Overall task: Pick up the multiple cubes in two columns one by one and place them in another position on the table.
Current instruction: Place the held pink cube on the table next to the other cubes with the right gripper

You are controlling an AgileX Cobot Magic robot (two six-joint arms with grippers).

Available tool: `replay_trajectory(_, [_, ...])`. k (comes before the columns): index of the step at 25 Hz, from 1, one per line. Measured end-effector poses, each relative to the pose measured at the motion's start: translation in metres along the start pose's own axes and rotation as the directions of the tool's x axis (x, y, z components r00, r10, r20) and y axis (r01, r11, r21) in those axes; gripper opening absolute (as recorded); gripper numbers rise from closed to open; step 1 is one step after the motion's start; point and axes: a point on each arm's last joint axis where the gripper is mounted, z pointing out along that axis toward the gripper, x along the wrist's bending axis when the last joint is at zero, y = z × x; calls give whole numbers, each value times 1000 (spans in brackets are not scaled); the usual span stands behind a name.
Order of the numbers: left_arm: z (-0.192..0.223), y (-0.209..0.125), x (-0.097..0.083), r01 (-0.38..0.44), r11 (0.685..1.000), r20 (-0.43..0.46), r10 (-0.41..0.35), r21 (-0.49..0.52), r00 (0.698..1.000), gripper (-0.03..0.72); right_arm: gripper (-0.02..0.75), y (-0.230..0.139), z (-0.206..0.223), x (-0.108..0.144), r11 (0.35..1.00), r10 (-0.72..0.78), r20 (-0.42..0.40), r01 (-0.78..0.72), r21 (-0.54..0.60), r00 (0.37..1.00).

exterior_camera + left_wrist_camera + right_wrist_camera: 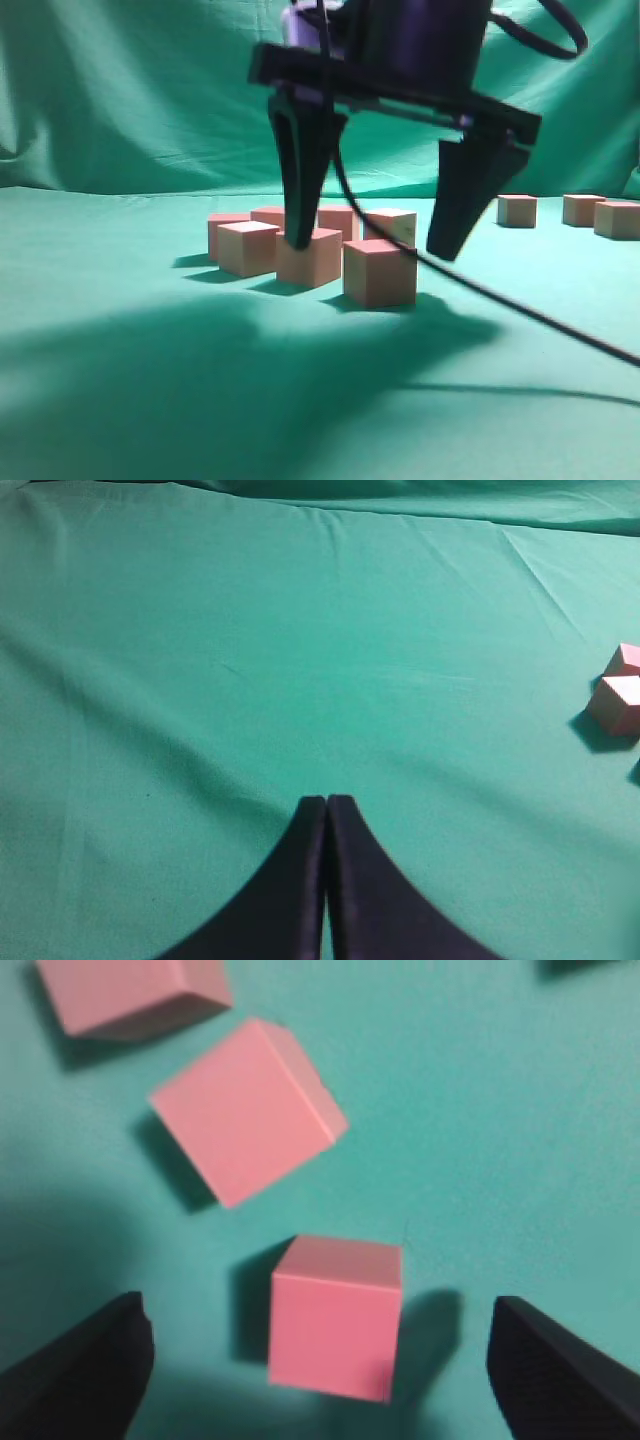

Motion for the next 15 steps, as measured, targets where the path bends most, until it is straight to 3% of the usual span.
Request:
replay_trajectory(6, [0, 0, 0, 0, 1000, 0, 0, 0, 1000, 0, 602, 21, -45, 3, 997, -70, 102, 68, 28, 992])
replay_trajectory(8, [0, 0, 0, 0, 1000, 0, 0, 0, 1000, 0, 552, 28, -61, 0, 997, -75, 178, 74, 16, 981])
replay_trajectory(15, [0, 0, 0, 0, 1000, 0, 0, 0, 1000, 0, 554, 49, -96, -28, 988, -1, 487, 75, -134, 873])
